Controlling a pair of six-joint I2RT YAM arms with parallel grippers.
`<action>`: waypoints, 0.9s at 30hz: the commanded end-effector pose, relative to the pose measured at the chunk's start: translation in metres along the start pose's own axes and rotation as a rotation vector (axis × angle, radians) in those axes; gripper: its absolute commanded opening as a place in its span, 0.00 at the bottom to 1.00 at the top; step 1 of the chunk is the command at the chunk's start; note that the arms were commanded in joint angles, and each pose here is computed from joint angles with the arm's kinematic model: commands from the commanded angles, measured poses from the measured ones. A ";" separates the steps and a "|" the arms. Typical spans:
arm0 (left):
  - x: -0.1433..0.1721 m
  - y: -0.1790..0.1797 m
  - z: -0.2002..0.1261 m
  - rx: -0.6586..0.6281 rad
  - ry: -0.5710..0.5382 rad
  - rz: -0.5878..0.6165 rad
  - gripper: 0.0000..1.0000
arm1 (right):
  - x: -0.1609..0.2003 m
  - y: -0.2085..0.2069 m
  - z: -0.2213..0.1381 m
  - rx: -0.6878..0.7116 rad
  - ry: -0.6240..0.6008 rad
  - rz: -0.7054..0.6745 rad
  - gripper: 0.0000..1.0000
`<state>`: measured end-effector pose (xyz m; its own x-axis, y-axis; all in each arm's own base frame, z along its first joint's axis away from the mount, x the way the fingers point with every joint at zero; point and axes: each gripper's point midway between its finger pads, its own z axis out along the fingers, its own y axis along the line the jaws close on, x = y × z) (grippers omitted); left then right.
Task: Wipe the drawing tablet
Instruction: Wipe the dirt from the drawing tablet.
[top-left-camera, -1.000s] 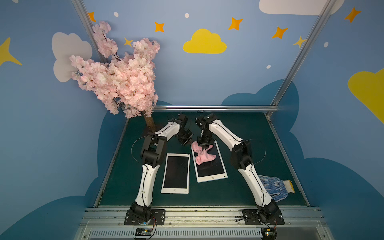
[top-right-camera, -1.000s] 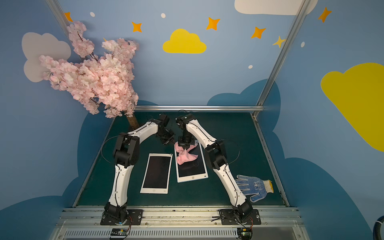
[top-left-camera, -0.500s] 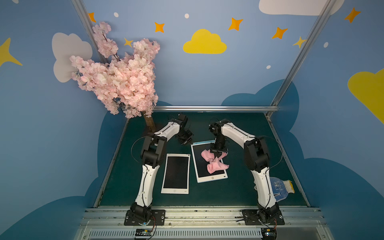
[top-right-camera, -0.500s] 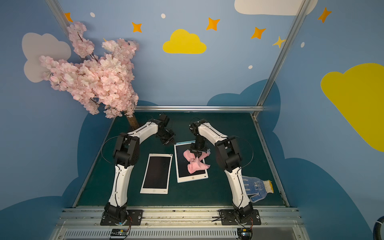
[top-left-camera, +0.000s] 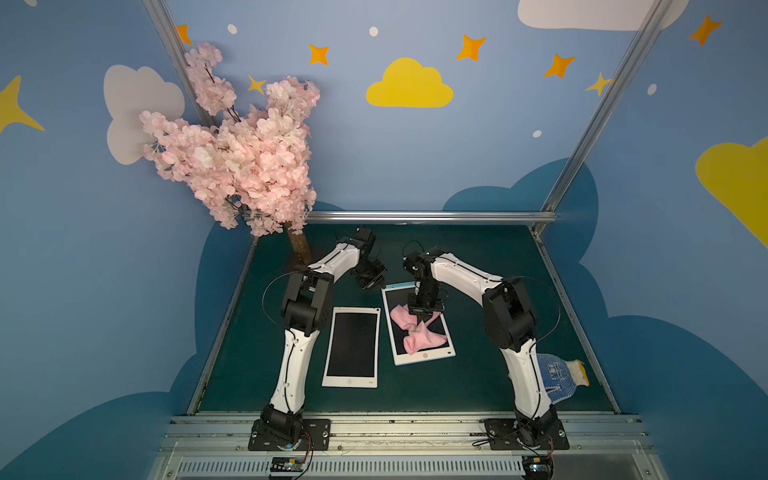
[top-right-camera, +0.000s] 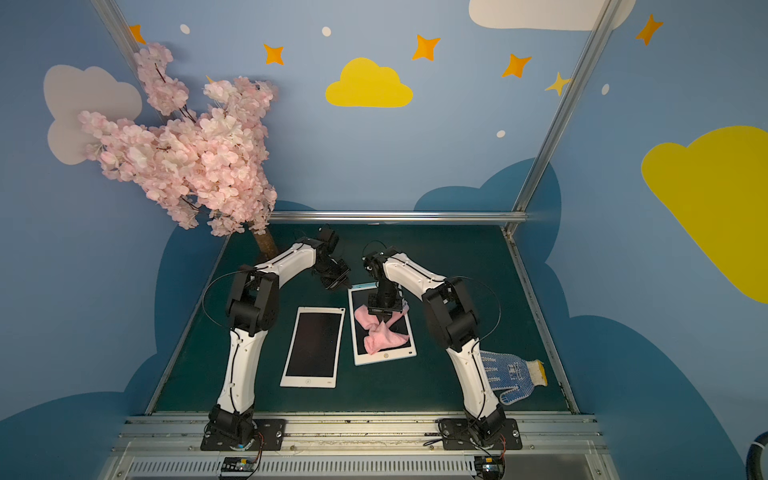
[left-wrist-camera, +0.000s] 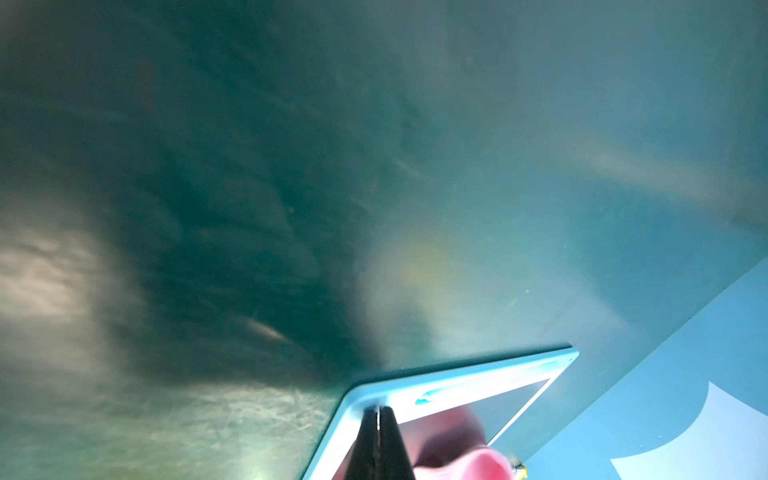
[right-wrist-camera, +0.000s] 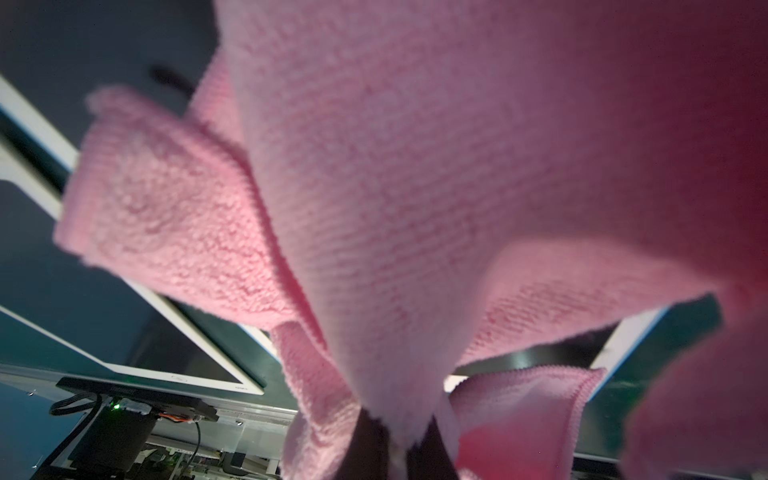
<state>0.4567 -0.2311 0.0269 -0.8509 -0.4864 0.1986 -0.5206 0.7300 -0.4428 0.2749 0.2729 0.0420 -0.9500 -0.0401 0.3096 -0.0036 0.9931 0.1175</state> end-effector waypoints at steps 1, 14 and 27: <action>0.002 0.002 -0.006 -0.008 0.003 0.005 0.07 | -0.001 -0.029 -0.010 0.001 -0.010 0.061 0.00; 0.003 0.006 -0.003 -0.015 0.008 0.005 0.07 | 0.044 -0.021 0.012 0.056 -0.025 -0.053 0.00; 0.005 0.007 -0.003 -0.018 0.010 0.012 0.07 | 0.052 -0.026 0.031 0.051 0.007 -0.052 0.00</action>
<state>0.4562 -0.2314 0.0254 -0.8540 -0.4814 0.1976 -0.5156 0.7317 -0.4458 0.2140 0.2807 0.0261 -0.9400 -0.1620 0.3003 -0.1265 0.9828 0.1344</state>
